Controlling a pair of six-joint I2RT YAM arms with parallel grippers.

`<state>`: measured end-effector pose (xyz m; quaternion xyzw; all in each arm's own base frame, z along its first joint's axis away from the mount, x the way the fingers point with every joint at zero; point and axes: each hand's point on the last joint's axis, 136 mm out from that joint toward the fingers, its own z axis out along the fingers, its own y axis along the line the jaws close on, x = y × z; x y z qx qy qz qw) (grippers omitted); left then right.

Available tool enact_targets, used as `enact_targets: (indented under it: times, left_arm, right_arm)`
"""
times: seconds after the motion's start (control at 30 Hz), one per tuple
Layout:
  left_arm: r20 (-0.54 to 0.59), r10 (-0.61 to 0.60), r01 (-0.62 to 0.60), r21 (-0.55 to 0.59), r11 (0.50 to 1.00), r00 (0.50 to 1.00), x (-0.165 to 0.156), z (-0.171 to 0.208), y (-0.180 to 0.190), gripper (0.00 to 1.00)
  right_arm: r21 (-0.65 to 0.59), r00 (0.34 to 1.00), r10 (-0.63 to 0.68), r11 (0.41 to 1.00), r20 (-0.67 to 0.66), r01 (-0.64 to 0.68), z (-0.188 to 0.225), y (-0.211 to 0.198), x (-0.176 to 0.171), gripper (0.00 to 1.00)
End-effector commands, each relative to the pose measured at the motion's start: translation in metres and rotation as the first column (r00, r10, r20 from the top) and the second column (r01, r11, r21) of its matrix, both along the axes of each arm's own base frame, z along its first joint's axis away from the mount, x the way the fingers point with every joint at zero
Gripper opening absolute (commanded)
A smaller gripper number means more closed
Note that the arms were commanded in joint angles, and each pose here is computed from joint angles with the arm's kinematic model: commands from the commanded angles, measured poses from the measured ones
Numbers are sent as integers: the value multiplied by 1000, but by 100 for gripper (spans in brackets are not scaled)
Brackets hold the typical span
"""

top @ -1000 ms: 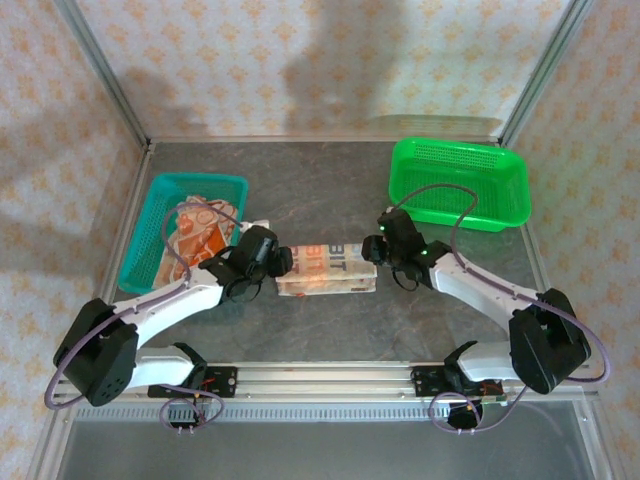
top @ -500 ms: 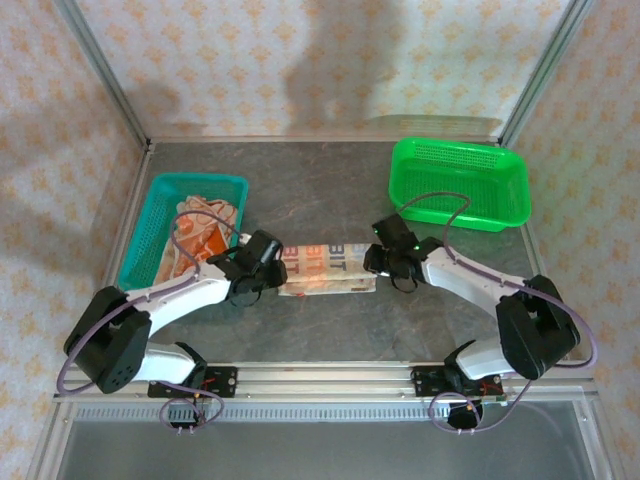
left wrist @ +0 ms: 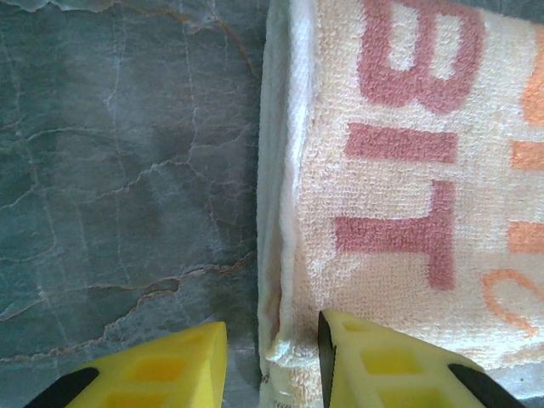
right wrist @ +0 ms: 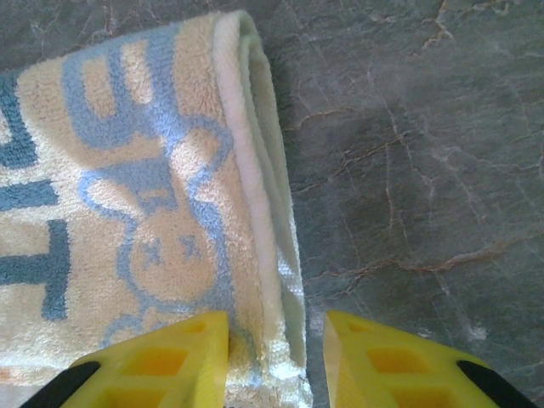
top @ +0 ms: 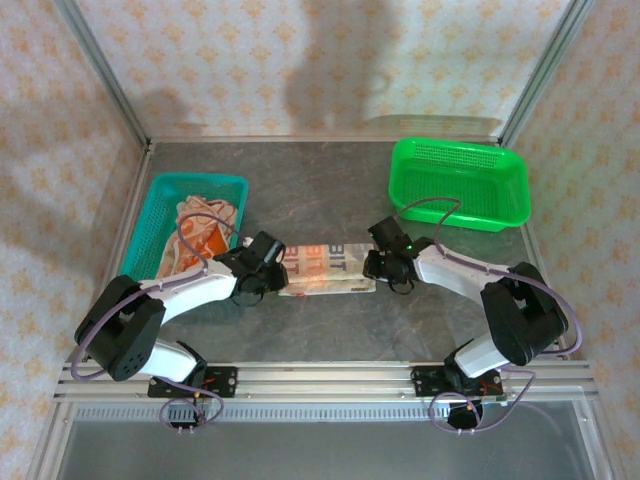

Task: Fold and stack the towels

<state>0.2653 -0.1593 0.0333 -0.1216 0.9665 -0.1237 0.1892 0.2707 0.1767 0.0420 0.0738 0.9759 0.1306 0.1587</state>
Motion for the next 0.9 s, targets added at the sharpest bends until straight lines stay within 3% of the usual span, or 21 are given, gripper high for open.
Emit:
enact_targets:
  times: [0.0, 0.33, 0.6, 0.87]
  left_arm:
    - [21, 18, -17, -23, 1000, 1000, 10, 5, -3, 33]
    - [21, 19, -18, -32, 999, 1000, 15, 2, -6, 28]
    - [32, 22, -21, -40, 999, 999, 16, 11, -6, 0]
    - [31, 59, -57, -68, 996, 998, 8, 30, -3, 0]
  right_arm:
    - [2, 1000, -10, 1000, -3, 10, -3, 1, -1, 34]
    - [20, 1000, -8, 1000, -6, 8, -3, 5, -1, 26]
    - [15, 1000, 1, 1000, -1, -1, 1, 5, -1, 0]
    - [23, 999, 12, 1000, 33, -12, 26, 4, -1, 0]
